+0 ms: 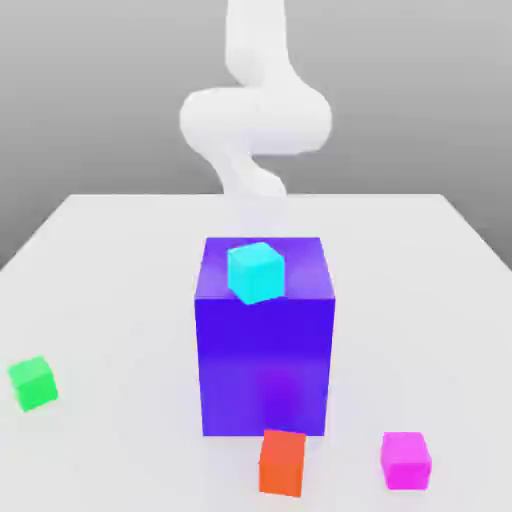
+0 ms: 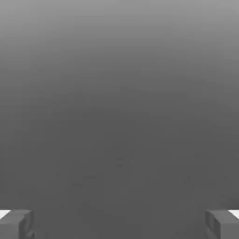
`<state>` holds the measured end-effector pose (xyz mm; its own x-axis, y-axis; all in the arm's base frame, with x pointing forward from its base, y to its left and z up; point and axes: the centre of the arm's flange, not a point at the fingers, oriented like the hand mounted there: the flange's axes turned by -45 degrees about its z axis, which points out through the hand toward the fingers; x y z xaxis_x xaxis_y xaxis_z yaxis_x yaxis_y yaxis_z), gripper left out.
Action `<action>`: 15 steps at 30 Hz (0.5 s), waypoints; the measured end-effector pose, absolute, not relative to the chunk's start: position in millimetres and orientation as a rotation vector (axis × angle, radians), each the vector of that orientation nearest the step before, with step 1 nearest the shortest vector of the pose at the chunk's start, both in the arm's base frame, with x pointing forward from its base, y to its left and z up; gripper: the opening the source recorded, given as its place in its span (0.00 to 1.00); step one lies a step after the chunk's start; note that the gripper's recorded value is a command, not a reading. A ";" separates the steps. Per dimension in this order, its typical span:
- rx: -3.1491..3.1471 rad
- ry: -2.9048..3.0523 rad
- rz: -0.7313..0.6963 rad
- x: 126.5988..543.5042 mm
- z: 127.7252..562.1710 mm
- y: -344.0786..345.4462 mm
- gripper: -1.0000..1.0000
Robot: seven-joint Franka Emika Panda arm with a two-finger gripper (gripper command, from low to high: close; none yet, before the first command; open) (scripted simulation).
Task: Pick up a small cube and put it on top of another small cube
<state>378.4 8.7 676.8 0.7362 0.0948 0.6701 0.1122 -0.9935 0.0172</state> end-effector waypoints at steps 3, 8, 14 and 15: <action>-2.904 -0.414 -0.994 413.9 630.5 25.1 0.50; -2.863 -0.785 -0.802 456.4 549.2 60.0 0.50; -2.757 -1.210 -0.579 481.5 444.9 107.2 0.50; -2.734 -1.278 -0.543 483.0 427.2 114.8 0.50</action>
